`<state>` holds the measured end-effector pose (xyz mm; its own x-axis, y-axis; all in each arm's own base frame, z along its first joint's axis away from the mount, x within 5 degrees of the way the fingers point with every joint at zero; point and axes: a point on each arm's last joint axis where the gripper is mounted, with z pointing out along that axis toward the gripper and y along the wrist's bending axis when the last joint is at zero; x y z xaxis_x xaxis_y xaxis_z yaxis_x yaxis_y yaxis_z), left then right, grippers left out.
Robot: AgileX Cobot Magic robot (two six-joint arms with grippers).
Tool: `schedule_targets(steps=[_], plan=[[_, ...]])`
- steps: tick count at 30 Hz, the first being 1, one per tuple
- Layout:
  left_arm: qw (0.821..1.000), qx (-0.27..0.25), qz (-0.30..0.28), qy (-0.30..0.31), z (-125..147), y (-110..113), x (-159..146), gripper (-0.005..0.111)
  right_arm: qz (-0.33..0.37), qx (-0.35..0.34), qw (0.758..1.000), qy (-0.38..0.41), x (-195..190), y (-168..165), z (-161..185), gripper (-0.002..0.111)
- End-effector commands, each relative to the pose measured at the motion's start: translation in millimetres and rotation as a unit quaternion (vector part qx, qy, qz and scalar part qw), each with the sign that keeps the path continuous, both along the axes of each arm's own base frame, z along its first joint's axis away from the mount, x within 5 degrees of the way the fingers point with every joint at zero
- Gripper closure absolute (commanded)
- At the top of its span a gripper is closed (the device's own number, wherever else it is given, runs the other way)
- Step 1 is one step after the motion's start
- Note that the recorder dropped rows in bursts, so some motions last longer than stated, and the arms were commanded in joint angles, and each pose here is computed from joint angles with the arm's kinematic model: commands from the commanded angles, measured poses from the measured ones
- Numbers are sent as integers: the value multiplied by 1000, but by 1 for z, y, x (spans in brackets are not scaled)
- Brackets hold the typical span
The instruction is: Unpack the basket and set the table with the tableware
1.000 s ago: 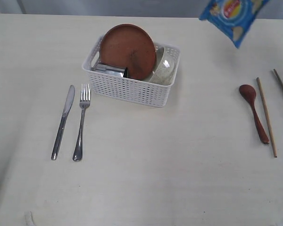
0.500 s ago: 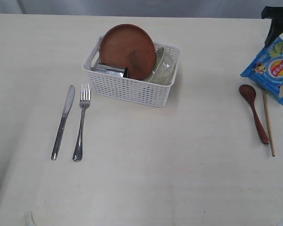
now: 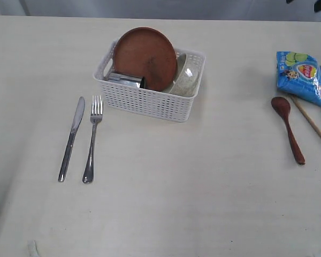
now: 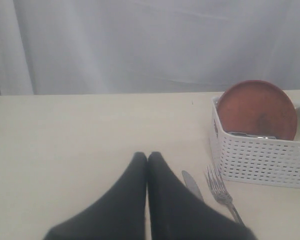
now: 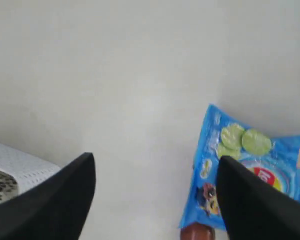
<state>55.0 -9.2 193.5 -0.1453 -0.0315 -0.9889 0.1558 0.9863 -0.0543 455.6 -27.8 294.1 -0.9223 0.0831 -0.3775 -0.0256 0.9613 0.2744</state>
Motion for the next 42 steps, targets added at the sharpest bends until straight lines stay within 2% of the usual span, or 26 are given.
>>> schedule_targets(steps=[1, 2, 3, 5, 6, 9, 11, 14, 18, 21, 25, 29, 33, 37, 42], plan=[[1000, -2, -1, -6, 0, 0, 0, 107, 91, 43, 990, -103, -5, 40, 55, 44], [1000, -2, -1, -6, 0, 0, 0, 107, 143, 60, 981, -120, -7, 68, 59, 44], [1000, -2, -1, -6, 0, 0, 0, 107, 166, 60, 977, -121, -8, 83, 58, 44], [1000, -2, -1, -6, 0, 0, 0, 107, 232, 42, 965, -114, -11, 127, 47, 44], [1000, -2, -1, -6, 0, 0, 0, 107, 274, 20, 956, -107, -13, 158, 35, 44], [1000, -2, -1, -6, 0, 0, 0, 107, 346, -78, 927, -122, -15, 217, 5, 44], [1000, -2, -1, -6, 0, 0, 0, 107, 374, -113, 915, -104, -21, 248, -19, 44], [1000, -2, -1, -6, 0, 0, 0, 107, 347, -95, 931, -56, -27, 277, -50, 49], [1000, -2, -1, -6, 0, 0, 0, 107, 294, -71, 953, -7, -27, 287, -75, 62], [1000, -2, -1, -6, 0, 0, 0, 107, 265, -49, 963, 21, -28, 289, -81, 63], [1000, -2, -1, -6, 0, 0, 0, 107, 246, -63, 967, 23, -26, 287, -85, 67], [1000, -2, -1, -6, 0, 0, 0, 107, 229, -119, 966, 33, -20, 279, -99, 87], [1000, -2, -1, -6, 0, 0, 0, 107, 205, -167, 963, 44, -16, 270, -111, 101], [1000, -2, -1, -6, 0, 0, 0, 107, 168, -212, 962, 33, -11, 261, -110, 104], [1000, -2, -1, -6, 0, 0, 0, 107, 141, -303, 942, 14, -5, 244, -106, 104]])
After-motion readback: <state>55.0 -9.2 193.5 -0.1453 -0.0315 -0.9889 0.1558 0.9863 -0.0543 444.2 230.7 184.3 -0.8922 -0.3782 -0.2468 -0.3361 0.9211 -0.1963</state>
